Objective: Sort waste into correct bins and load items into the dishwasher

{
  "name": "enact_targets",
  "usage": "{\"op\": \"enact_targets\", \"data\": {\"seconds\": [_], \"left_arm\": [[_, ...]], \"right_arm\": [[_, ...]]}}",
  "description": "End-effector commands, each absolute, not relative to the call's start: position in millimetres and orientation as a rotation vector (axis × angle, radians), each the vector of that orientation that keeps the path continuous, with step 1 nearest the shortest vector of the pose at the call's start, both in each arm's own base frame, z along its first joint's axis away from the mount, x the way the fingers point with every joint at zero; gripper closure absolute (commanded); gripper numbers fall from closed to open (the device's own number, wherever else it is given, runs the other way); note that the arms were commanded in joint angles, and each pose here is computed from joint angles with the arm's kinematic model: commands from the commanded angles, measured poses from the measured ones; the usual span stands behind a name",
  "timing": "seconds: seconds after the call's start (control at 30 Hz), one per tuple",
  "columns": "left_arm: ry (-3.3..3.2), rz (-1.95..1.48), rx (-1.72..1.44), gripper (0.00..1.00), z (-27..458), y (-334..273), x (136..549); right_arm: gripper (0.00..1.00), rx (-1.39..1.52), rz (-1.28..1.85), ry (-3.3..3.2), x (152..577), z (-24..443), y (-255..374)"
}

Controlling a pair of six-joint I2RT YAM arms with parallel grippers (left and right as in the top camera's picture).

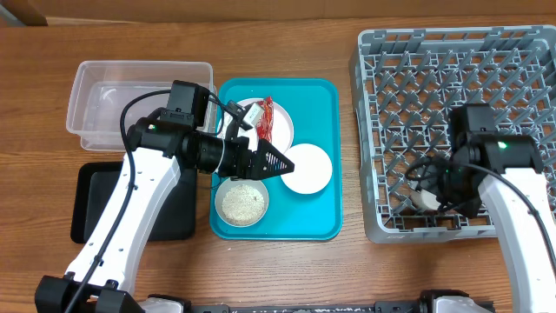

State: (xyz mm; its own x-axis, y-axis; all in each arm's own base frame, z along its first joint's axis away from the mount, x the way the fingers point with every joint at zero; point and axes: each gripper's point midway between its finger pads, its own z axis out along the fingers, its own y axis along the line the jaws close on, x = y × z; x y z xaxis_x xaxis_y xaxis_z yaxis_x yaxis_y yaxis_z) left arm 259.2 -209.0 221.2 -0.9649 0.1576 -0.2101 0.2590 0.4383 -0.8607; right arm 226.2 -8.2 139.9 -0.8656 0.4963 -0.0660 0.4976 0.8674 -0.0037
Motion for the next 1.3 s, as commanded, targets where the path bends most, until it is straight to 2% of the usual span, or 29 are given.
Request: {"op": "enact_targets", "data": {"seconds": [0.0, 0.23, 0.37, 0.43, 0.53, 0.6, 0.73, 0.8, 1.1, 1.17, 1.27], "left_arm": [[2.599, -1.530, 0.381, 0.09, 217.4, -207.2, 260.6], [2.801, -1.234, 0.302, 0.15, 184.2, -192.5, 258.2], [3.025, -0.662, 0.079, 0.18, 143.4, -156.6, 257.1], [3.065, -0.386, -0.040, 0.21, 129.9, -139.0, 254.1], [3.071, -0.168, -0.094, 0.25, 114.3, -132.8, 245.4], [3.057, -0.129, -0.079, 0.30, 103.2, -138.8, 242.1], [2.982, -0.167, 0.009, 0.48, 79.6, -159.5, 248.2], [2.959, -0.150, -0.001, 0.51, 67.5, -161.6, 250.1], [2.975, -0.115, 0.024, 0.56, 27.9, -162.9, 253.3], [2.980, -0.107, 0.036, 0.63, 20.8, -164.3, 255.6], [2.990, -0.105, 0.042, 0.87, 15.0, -165.6, 256.1]], "right_arm": [[0.15, 0.792, 0.007, 2.943, 233.7, 146.5, -6.8], [0.12, 0.656, 0.250, 2.794, 251.5, 202.2, 16.5], [0.12, 0.383, 0.560, 2.587, 252.9, 261.8, 58.0], [0.12, 0.317, 0.620, 2.497, 247.7, 283.0, 66.9], [0.12, 0.264, 0.637, 2.401, 237.6, 304.5, 70.1], [0.12, 0.249, 0.642, 2.364, 230.3, 312.8, 70.3], [0.12, 0.224, 0.666, 2.329, 220.0, 321.5, 73.1], [0.12, 0.201, 0.699, 2.328, 218.0, 323.2, 78.0], [0.12, 0.136, 0.719, 2.325, 216.7, 324.7, 83.3], [0.13, 0.135, 0.719, 2.325, 216.7, 324.7, 83.3], [0.13, 0.135, 0.719, 2.325, 216.7, 324.7, 83.3]]}}
